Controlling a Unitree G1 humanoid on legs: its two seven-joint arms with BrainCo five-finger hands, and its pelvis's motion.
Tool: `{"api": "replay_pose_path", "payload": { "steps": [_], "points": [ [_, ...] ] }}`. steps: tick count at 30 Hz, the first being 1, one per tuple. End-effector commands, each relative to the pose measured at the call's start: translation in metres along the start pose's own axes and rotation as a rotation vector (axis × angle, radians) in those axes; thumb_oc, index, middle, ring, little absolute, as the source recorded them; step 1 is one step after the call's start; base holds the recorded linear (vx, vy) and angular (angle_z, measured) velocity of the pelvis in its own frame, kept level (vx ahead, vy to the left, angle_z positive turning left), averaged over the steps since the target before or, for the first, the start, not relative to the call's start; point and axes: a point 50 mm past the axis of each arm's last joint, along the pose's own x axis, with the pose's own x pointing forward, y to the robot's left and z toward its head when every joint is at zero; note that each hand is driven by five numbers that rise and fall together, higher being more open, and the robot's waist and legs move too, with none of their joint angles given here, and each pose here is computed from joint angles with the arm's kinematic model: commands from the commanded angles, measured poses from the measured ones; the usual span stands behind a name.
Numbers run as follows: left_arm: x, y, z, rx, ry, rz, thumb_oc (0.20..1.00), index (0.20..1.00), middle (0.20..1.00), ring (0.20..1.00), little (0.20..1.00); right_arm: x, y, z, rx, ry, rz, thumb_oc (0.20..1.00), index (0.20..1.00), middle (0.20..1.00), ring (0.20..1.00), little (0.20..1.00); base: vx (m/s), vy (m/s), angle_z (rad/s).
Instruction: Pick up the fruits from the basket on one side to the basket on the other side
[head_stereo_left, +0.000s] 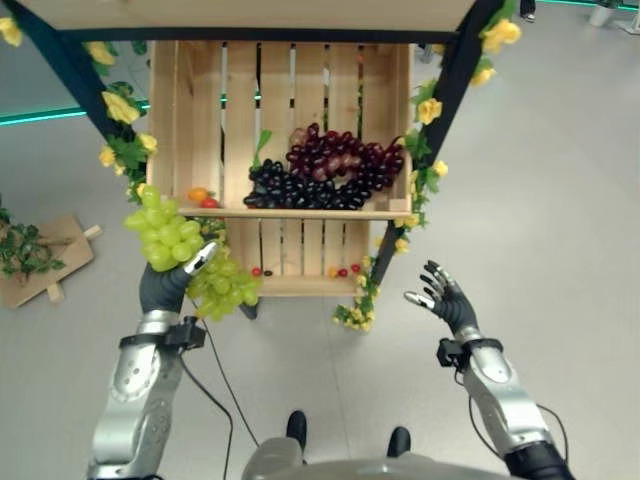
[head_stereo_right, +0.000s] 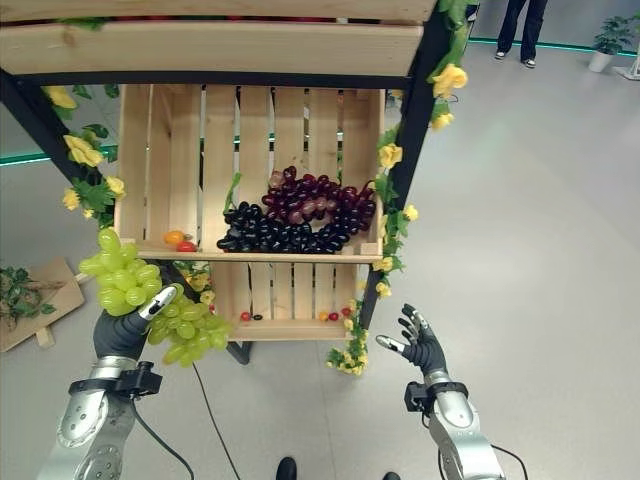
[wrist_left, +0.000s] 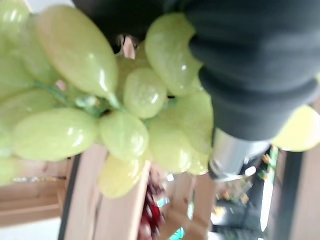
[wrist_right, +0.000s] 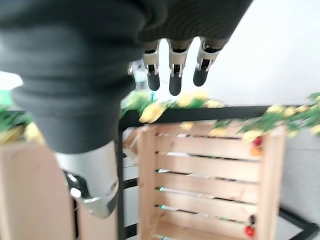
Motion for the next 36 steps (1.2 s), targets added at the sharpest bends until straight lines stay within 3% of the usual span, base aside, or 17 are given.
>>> {"api": "replay_pose_path", "payload": {
  "steps": [1, 13, 20, 29, 32, 33, 35, 36],
  "points": [
    [0.008, -0.012, 0.049, -0.03, -0.216, -0.15, 0.2, 0.2, 0.2, 0.2, 0.2, 0.009, 0.0, 0.014, 0.015, -0.059, 0.037, 1.0, 1.0, 1.0, 1.0, 1.0, -0.01, -0.059, -0.02],
    [0.038, -0.024, 0.076, -0.1, -0.357, -0.196, 0.2, 0.2, 0.2, 0.2, 0.2, 0.012, 0.008, -0.001, 0.003, 0.02, 0.083, 1.0, 1.0, 1.0, 1.0, 1.0, 0.0, -0.044, 0.0],
    [0.066, -0.025, 0.073, -0.119, -0.322, -0.185, 0.2, 0.2, 0.2, 0.2, 0.2, 0.014, 0.014, -0.005, -0.008, 0.047, 0.114, 1.0, 1.0, 1.0, 1.0, 1.0, 0.03, 0.007, 0.0],
    [0.137, 0.008, 0.1, 0.101, -0.251, -0.057, 0.2, 0.2, 0.2, 0.2, 0.2, 0.013, 0.026, -0.019, -0.055, 0.119, 0.174, 1.0, 1.0, 1.0, 1.0, 1.0, 0.04, 0.021, -0.03],
    [0.16, 0.022, 0.114, 0.229, -0.2, -0.003, 0.2, 0.2, 0.2, 0.2, 0.2, 0.013, 0.03, -0.02, -0.067, 0.128, 0.193, 1.0, 1.0, 1.0, 1.0, 1.0, 0.02, 0.022, -0.1],
    [0.168, 0.029, 0.129, 0.388, -0.187, -0.002, 0.2, 0.2, 0.2, 0.2, 0.2, 0.014, 0.031, -0.022, -0.069, 0.136, 0.194, 1.0, 1.0, 1.0, 1.0, 1.0, 0.02, 0.028, -0.12],
    [0.182, 0.033, 0.129, 0.377, -0.15, 0.054, 0.2, 0.2, 0.2, 0.2, 0.2, 0.015, 0.034, -0.022, -0.076, 0.137, 0.211, 1.0, 1.0, 1.0, 1.0, 1.0, 0.01, 0.031, -0.06],
    [0.187, 0.036, 0.136, 0.473, -0.124, 0.045, 0.2, 0.2, 0.2, 0.2, 0.2, 0.015, 0.035, -0.023, -0.075, 0.142, 0.213, 1.0, 1.0, 1.0, 1.0, 1.0, 0.01, 0.027, -0.05]
  ]
}}
